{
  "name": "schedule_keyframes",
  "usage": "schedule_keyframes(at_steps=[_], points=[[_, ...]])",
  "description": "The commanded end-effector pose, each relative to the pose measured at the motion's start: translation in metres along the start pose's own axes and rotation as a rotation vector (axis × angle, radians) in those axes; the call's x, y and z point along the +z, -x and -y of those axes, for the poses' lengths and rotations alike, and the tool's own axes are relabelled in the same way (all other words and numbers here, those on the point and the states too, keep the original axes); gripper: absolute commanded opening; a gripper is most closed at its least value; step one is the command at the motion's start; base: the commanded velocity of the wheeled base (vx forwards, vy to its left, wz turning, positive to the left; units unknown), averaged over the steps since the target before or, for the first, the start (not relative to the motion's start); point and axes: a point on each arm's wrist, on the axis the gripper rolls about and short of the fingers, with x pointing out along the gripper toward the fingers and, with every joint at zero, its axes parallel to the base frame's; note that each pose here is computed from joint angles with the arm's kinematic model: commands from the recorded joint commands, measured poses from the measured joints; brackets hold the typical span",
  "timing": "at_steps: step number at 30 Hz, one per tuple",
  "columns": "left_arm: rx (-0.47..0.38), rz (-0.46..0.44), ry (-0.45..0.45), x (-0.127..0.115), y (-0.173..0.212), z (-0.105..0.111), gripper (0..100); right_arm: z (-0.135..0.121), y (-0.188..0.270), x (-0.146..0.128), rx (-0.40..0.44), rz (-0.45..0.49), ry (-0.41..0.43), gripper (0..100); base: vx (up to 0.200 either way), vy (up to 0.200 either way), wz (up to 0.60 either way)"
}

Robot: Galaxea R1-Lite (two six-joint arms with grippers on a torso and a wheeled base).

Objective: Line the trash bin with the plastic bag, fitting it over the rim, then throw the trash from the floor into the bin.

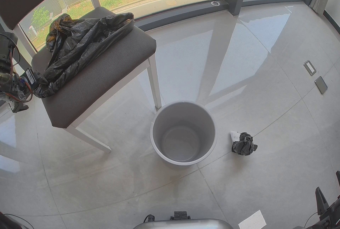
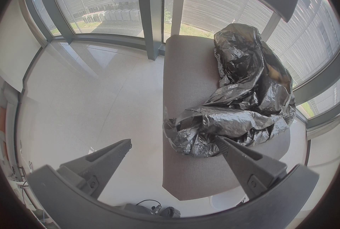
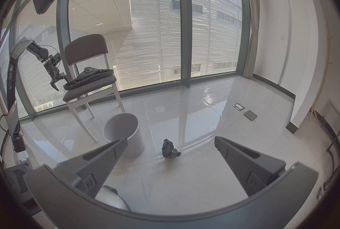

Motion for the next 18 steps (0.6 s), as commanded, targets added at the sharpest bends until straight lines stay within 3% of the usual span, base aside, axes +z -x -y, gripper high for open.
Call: schedule_keyframes(at_steps=[1,18], points=[[0.016,0.000,0.010,0.001,-0.006,-0.004,100,0.000,-0.001,-0.005,0.001,-0.007,0.000,100,0.000,0.000,0.00],[0.005,0.034,0.038,0.010,-0.028,-0.004,100,0.000,-0.001,-0.005,-0.001,-0.007,0.000,100,0.000,0.000,0.00]])
